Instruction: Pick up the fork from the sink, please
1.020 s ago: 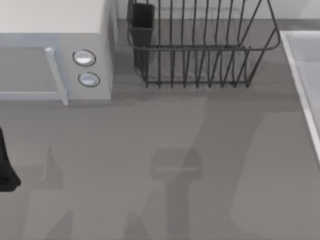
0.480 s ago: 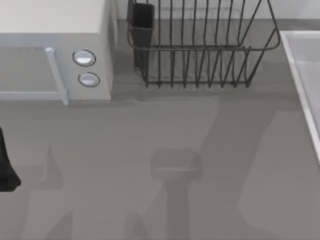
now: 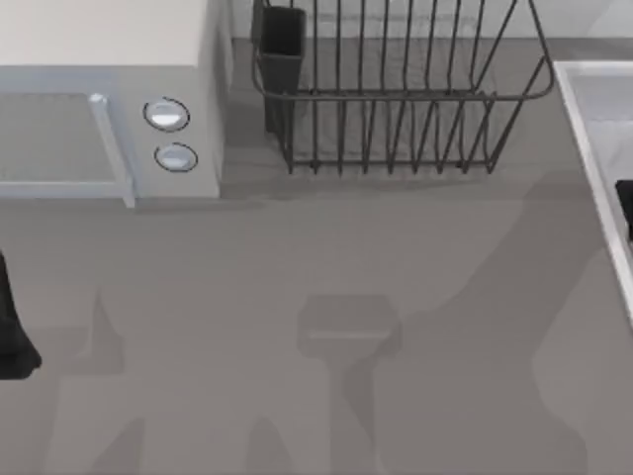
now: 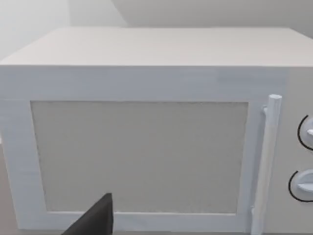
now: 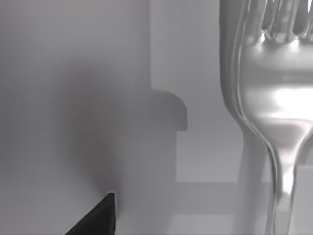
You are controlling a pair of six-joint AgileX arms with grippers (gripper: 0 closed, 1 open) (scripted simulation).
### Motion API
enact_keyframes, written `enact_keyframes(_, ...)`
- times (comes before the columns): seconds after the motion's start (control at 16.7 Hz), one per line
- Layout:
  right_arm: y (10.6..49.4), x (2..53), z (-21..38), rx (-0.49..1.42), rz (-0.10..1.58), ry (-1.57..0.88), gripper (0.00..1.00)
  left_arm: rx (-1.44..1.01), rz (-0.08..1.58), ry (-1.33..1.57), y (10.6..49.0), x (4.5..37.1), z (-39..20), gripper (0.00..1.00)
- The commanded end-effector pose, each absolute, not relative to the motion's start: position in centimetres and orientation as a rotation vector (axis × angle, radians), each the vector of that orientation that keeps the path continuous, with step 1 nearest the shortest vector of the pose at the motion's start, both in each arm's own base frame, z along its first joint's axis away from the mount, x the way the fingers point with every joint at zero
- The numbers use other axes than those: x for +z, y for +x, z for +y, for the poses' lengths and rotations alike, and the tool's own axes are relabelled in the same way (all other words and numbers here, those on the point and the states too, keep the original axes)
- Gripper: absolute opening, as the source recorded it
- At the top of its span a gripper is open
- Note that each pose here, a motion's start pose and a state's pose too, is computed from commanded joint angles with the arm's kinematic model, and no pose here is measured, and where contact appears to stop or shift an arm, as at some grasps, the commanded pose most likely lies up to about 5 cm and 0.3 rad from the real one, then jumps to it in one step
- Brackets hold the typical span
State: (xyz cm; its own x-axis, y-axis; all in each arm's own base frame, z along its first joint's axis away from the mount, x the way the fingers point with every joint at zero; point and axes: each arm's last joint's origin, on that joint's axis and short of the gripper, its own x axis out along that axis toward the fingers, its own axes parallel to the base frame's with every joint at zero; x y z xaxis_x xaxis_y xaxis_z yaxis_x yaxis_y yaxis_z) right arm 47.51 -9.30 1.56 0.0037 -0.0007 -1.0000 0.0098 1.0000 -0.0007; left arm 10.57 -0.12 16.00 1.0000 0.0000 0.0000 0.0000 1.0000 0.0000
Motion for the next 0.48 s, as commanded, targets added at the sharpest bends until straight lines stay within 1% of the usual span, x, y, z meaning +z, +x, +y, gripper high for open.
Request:
enact_keyframes(0.24,47.4,1.14,-9.29,-0.008,1.571,0.008,1.0,0.0,0.0,0.0,10.57,16.0,-0.12,1.0)
enact_keyframes(0.48,47.4,1.14,-9.29,-0.008,1.571,0.008,0.7,0.0,0.0,0.0,10.57,16.0,-0.12,1.0)
